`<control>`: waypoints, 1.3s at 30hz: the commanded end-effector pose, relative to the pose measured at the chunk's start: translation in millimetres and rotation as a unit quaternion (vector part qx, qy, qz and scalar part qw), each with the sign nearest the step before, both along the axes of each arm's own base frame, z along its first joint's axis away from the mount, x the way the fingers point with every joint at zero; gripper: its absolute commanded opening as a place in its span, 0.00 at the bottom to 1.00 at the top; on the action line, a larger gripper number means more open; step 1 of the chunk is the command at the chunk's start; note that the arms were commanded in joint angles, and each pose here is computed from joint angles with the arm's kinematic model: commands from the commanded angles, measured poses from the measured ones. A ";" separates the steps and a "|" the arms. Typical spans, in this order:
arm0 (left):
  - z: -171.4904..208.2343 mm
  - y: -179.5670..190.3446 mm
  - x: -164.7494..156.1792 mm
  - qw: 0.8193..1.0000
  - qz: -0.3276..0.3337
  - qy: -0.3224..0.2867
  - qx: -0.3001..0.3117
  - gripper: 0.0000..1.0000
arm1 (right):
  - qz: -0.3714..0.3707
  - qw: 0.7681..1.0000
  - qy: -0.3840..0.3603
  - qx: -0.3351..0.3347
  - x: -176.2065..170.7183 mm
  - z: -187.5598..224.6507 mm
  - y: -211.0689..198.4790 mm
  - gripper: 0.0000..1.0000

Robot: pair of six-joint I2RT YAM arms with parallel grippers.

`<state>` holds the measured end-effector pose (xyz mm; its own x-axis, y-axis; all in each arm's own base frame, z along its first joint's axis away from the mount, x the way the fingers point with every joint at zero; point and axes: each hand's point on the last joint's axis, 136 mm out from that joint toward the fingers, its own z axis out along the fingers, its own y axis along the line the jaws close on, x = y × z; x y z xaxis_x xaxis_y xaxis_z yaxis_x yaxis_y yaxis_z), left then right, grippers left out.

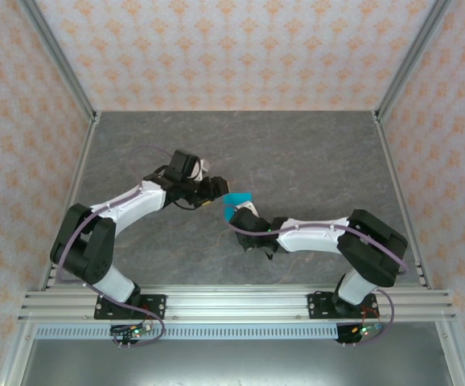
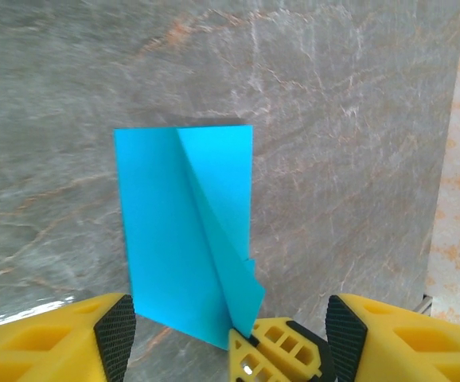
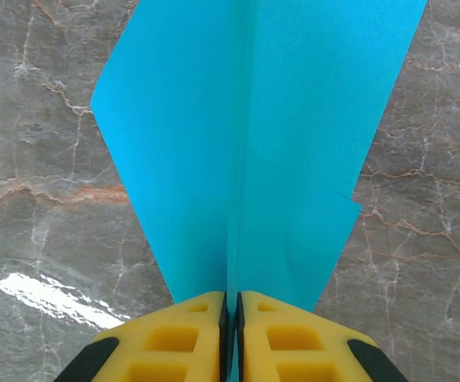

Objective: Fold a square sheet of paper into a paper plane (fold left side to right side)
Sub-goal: Fourth fold the wing at the center of the table.

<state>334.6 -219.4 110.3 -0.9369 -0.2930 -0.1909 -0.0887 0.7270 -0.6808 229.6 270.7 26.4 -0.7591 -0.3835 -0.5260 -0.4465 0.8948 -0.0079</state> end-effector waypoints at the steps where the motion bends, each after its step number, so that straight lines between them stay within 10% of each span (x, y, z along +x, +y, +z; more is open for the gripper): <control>1: -8.7 17.7 -8.1 1.000 0.006 0.004 0.024 0.67 | -0.003 0.999 0.006 0.034 2.3 12.3 6.0 0.13; 13: -42.1 -21.8 -27.1 0.998 -0.050 0.036 -0.018 0.51 | 0.007 0.985 0.086 0.148 0.2 21.1 9.9 0.13; 39: -53.7 -78.6 -18.5 0.995 -0.082 0.040 -0.031 0.56 | -0.022 0.967 0.137 0.213 0.0 5.0 0.9 0.12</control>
<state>308.8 -287.8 49.2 -0.9854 -0.1496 -0.0806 -0.0506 0.7112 -0.7012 228.3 271.1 31.4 -0.9013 -0.1555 -0.4043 -0.3484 0.8149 0.4631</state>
